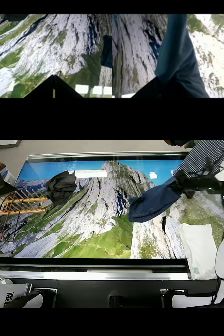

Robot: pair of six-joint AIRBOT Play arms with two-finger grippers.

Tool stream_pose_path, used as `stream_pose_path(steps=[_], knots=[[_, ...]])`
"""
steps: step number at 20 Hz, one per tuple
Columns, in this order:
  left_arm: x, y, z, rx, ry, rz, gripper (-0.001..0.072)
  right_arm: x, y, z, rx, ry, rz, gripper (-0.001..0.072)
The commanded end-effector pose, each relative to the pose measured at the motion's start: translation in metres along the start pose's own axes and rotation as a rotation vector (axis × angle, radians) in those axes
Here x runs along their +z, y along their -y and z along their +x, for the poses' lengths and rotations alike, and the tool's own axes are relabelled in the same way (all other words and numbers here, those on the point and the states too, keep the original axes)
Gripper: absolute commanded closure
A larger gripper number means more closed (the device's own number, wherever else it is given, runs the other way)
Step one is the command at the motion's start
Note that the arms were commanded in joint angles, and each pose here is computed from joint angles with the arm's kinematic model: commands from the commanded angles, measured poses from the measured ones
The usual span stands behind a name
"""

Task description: Fold the clothes and pants, and hang the long-sleeved shirts on hangers.

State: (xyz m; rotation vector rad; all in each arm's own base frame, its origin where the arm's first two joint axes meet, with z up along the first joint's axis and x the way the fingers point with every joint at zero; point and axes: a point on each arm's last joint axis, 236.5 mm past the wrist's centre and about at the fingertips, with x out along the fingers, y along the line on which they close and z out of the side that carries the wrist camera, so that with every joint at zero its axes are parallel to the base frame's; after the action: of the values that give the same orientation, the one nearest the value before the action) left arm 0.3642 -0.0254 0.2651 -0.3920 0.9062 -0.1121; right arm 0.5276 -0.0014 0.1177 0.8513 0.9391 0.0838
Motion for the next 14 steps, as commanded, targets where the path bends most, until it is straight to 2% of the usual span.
stream_pose_path(steps=[1, 7, 14], knots=[[0.0, -0.001, 0.001, 0.001, 0.0, -0.001, 0.0692, 0.053, 0.027, -0.04, -0.014, 0.146, 0.114, 0.0682], [0.002, 0.0, 0.001, 0.0, 0.005, -0.001, 0.0692, 0.122, 0.086, -0.108, -0.06, 0.39, 0.286, 0.0683], [0.008, 0.0, 0.001, -0.004, 0.033, -0.001, 0.0692, 0.093, 0.192, -0.186, -0.402, 0.428, 0.562, 0.0684]])
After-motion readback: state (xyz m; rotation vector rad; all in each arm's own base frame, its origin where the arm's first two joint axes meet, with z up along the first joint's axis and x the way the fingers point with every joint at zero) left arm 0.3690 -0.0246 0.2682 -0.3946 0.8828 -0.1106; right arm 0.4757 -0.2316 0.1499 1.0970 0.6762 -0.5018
